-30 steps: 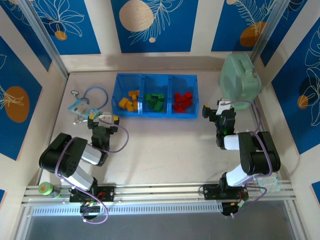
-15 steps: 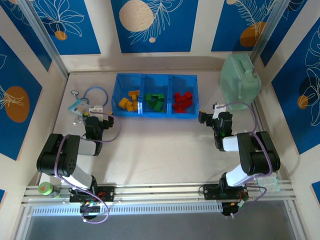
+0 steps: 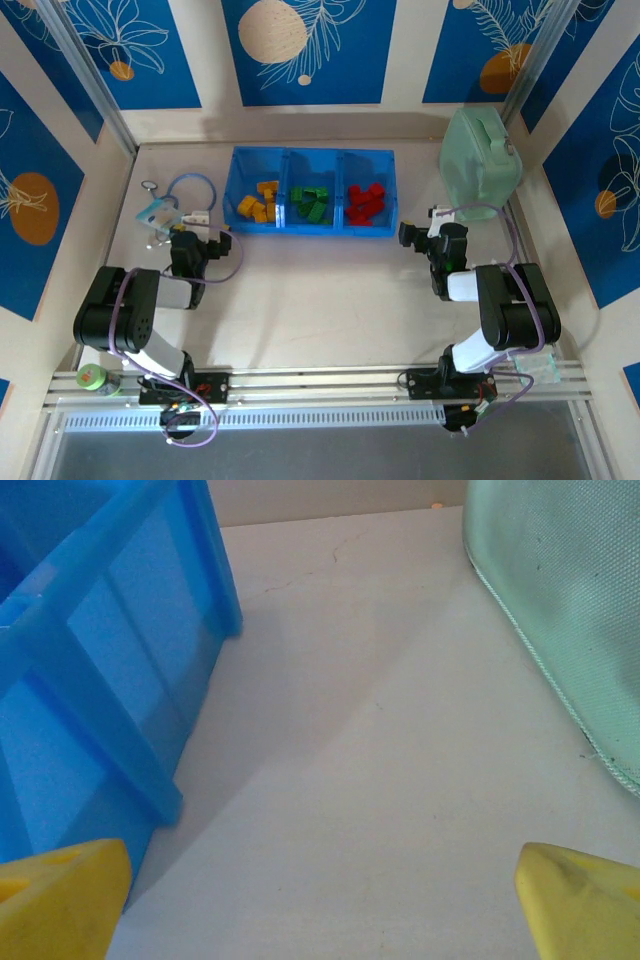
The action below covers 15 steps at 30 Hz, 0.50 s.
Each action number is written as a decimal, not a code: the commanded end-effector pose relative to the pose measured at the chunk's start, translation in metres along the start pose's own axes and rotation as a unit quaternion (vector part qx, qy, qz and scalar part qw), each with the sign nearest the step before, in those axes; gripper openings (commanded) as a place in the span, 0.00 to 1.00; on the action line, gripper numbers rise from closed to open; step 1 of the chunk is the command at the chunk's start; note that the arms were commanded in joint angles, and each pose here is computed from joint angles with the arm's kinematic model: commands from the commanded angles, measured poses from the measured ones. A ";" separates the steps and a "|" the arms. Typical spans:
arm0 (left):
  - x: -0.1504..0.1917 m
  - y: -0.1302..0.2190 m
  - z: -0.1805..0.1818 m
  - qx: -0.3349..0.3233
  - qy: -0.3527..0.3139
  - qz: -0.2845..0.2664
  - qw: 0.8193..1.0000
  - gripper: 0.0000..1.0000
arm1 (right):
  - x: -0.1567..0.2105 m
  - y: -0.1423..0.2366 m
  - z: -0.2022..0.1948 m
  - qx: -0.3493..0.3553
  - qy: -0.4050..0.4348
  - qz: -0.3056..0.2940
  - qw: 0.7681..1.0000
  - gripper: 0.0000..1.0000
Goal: Sort the legos into containers by color
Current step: Reset both arms
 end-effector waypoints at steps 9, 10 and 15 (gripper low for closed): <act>-0.001 -0.002 -0.001 0.014 0.007 -0.003 1.000 1.00 | -0.010 -0.001 0.003 -0.011 -0.004 -0.012 1.000 0.99; -0.001 -0.001 -0.001 0.014 0.007 -0.003 1.000 1.00 | -0.010 -0.001 0.003 -0.011 -0.003 -0.012 1.000 0.99; -0.002 -0.002 -0.001 0.014 0.007 -0.003 1.000 1.00 | -0.010 -0.001 0.003 -0.011 -0.003 -0.012 1.000 0.99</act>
Point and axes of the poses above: each hand's point on the last joint's axis, 136 mm out from that joint toward the fingers, its own y axis back along the fingers, its own z axis along the line the jaws close on, x = y × z, the point moved 6 cm from there along y, back along the fingers, and after that the axes turned 7 degrees about -y, right-handed, at the moved point
